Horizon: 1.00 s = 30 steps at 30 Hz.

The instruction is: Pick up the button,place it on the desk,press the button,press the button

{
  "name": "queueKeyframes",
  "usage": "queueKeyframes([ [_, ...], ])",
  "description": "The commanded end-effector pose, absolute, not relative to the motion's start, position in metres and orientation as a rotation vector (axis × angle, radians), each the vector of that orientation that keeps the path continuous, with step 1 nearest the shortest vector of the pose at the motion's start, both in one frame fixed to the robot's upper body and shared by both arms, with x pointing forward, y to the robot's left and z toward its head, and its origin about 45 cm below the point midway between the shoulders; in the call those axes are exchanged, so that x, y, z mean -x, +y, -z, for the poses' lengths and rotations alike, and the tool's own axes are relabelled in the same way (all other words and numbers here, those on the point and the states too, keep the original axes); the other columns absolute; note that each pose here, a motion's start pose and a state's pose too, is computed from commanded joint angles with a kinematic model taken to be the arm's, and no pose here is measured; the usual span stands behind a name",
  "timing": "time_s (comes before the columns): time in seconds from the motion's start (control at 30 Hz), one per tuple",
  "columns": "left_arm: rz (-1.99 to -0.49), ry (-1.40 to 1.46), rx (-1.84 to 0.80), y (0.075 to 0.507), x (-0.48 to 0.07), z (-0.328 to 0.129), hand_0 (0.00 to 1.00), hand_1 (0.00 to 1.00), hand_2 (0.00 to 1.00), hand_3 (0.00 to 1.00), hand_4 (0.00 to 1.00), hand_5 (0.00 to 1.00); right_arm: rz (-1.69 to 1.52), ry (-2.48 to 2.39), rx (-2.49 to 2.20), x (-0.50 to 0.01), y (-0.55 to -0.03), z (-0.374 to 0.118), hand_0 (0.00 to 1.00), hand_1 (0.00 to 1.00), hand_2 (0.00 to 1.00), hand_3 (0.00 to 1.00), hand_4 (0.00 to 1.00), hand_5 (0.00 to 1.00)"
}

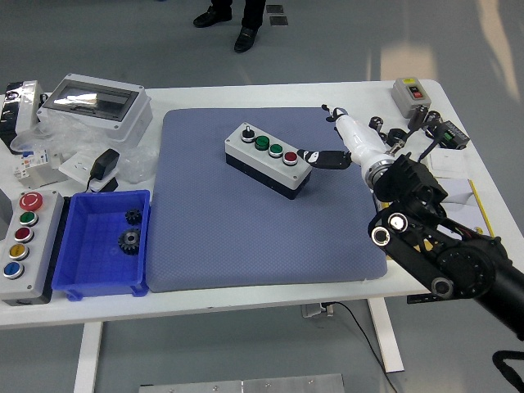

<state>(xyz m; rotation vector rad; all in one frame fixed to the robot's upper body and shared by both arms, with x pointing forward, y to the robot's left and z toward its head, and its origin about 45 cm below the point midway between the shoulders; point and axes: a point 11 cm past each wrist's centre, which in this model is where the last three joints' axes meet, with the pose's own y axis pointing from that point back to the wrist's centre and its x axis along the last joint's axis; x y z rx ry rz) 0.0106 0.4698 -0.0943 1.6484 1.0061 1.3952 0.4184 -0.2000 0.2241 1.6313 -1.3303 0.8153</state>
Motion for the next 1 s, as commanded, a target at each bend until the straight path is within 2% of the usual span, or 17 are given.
queueKeyframes([
  [0.2,-1.397,1.009,-1.650,0.470,-0.010,0.094,0.623,0.561,0.538,0.580,0.499,0.204,-0.782,-1.310,-1.676,-0.423,-0.186,-0.222,0.998,0.998,0.998,0.998,0.990,0.476],
  [0.23,-1.397,1.009,-1.650,0.470,-0.010,0.094,0.623,0.561,0.538,0.579,0.497,0.204,-0.769,-1.308,-1.692,-0.424,-0.182,-0.221,0.998,0.998,0.998,0.998,0.998,0.508],
  [0.4,-1.400,1.010,-1.650,0.471,-0.010,0.094,0.623,0.561,0.538,0.579,0.497,0.204,-0.713,-1.305,-1.770,-0.430,-0.166,-0.221,0.998,0.998,0.998,0.998,0.998,0.508],
  [0.43,-1.400,1.010,-1.651,0.472,-0.010,0.093,0.623,0.561,0.538,0.580,0.497,0.201,-0.704,-1.306,-1.780,-0.432,-0.164,-0.222,0.998,0.998,0.998,0.998,0.998,0.554],
  [0.6,-1.403,1.010,-1.654,0.473,-0.010,0.093,0.623,0.561,0.538,0.580,0.497,0.201,-0.677,-1.301,-1.804,-0.441,-0.155,-0.227,0.998,0.998,0.998,0.998,0.998,0.554],
  [1.0,-1.405,1.003,-1.658,0.476,-0.013,0.091,0.623,0.562,0.538,0.580,0.495,0.200,-0.662,-1.171,-1.743,-0.451,-0.134,-0.199,0.998,0.998,0.998,0.998,0.998,0.584],
])
